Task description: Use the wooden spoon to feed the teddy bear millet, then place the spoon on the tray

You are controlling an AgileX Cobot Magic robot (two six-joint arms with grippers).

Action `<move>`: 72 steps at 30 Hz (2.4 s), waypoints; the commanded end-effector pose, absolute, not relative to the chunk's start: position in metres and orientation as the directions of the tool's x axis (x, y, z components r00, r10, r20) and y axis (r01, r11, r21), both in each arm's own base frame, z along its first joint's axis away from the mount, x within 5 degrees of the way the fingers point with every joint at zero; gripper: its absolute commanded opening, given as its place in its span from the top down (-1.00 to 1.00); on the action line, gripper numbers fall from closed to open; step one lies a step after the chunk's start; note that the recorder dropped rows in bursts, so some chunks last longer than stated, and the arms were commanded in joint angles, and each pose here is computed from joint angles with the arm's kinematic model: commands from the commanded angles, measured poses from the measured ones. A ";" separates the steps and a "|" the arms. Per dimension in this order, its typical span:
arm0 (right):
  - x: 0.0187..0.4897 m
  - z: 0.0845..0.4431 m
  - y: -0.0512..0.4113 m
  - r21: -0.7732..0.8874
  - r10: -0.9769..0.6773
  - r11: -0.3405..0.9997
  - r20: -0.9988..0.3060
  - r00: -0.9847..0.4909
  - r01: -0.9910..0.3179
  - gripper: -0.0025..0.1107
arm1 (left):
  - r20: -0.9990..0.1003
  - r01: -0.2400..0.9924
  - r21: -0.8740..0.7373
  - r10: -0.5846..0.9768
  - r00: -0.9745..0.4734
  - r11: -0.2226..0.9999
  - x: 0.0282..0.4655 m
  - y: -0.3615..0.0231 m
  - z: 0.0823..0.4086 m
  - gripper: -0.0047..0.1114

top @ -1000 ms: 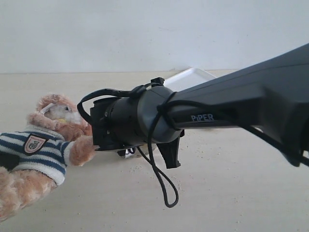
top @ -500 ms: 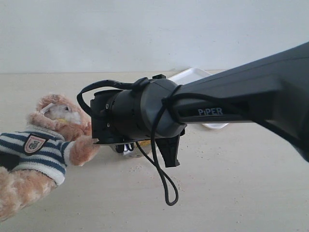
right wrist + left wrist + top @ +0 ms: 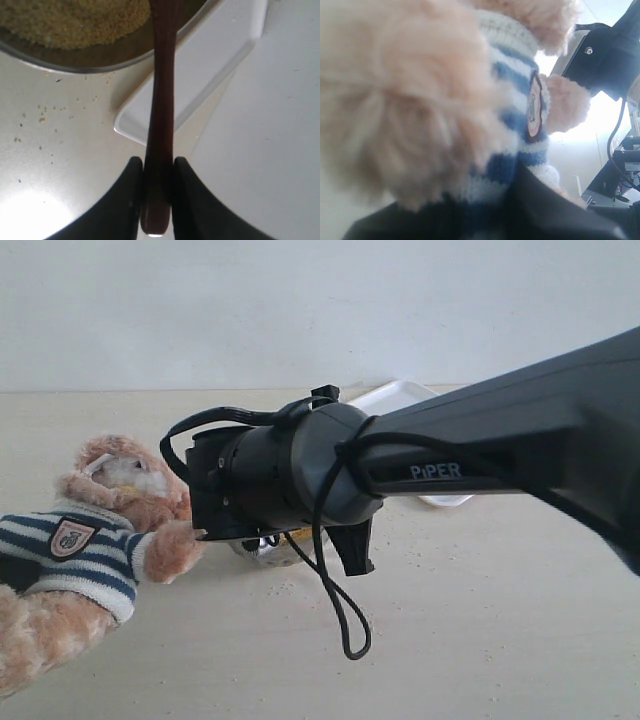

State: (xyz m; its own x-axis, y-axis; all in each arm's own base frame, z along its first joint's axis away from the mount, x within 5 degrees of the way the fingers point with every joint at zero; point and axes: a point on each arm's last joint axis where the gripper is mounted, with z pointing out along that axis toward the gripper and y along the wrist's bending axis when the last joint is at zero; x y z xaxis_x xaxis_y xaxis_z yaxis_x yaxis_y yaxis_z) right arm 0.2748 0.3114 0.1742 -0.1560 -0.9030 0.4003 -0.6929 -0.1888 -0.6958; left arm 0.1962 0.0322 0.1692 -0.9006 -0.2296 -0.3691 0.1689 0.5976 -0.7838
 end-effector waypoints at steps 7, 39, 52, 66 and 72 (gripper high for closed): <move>0.277 0.172 0.309 -0.688 -0.899 -0.183 0.406 -0.164 -0.702 0.77 | -0.379 0.182 -0.792 -0.235 -0.895 0.583 0.195 0.031 0.172 0.81; 0.267 0.164 0.312 -0.612 -0.920 -0.098 0.357 -0.163 -0.784 0.77 | -0.379 0.182 -0.792 -0.235 -0.895 0.583 0.195 0.031 0.172 0.81; 0.274 0.181 0.319 -0.570 -0.939 0.073 0.238 -0.249 -0.818 0.77 | -0.379 0.182 -0.792 -0.235 -0.895 0.583 0.195 0.031 0.172 0.81; 0.282 0.182 0.303 -0.447 -0.916 0.258 0.168 -0.364 -0.857 0.77 | -0.379 0.182 -0.792 -0.235 -0.895 0.583 0.195 0.031 0.172 0.81; 0.287 0.196 0.294 -0.442 -0.909 0.303 0.130 -0.395 -0.844 0.77 | -0.379 0.182 -0.792 -0.235 -0.895 0.583 0.195 0.031 0.172 0.81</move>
State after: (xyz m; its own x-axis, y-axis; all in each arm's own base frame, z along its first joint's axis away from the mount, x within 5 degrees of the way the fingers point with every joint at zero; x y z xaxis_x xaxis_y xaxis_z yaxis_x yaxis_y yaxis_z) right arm 0.2834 0.3005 0.1837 -0.3724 -0.9146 0.1575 -0.8548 0.2719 -0.4421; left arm 0.1962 0.0322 0.1692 -0.9006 -0.2296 -0.3691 0.1689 0.5976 -0.7838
